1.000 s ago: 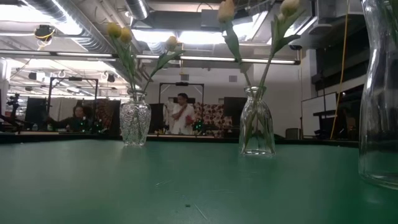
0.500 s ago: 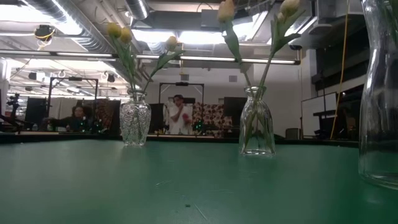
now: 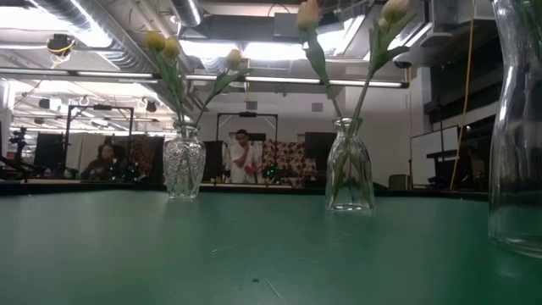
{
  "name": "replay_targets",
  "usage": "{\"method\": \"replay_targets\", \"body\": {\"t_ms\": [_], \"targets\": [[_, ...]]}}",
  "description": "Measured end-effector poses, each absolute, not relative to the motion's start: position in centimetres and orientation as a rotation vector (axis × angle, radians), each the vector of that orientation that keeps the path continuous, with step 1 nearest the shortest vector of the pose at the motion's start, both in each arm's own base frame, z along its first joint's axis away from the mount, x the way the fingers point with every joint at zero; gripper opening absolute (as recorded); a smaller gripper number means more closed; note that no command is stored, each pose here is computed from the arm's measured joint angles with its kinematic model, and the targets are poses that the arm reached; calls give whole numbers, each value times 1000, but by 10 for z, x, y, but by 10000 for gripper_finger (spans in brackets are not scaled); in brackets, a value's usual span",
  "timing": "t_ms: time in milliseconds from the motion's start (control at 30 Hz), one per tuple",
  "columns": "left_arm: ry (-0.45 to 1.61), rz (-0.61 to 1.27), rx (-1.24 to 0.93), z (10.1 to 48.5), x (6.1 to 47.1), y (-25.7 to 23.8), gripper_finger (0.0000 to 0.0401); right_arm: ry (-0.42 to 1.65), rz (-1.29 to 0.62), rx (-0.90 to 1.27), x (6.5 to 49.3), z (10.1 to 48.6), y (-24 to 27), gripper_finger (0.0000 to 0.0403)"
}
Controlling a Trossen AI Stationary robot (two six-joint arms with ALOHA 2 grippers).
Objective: Sort flowers into vase by color
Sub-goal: Return to Home Position
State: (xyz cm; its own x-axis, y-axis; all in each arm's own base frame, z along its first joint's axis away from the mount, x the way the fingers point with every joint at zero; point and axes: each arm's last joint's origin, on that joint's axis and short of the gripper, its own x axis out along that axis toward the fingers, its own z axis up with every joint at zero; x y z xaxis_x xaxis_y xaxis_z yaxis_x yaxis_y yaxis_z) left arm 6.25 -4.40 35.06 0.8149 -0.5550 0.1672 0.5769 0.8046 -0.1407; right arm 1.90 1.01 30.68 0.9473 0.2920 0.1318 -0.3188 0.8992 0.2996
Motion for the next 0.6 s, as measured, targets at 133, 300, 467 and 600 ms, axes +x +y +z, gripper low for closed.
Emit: {"method": "replay_targets", "body": {"t_ms": [133, 300, 467, 600], "targets": [[-122, -644, -194, 334, 67, -48, 92, -83, 405, 313, 34, 292, 9, 14], [-168, -652, -233, 298, 68, -49, 92, -167, 427, 282, 43, 287, 8, 14], [-268, -683, -272, 278, 57, -42, 92, -178, 424, 302, 54, 274, 5, 14], [-301, -745, -271, 268, 50, -39, 92, -227, 479, 283, 64, 260, 6, 14]]}}
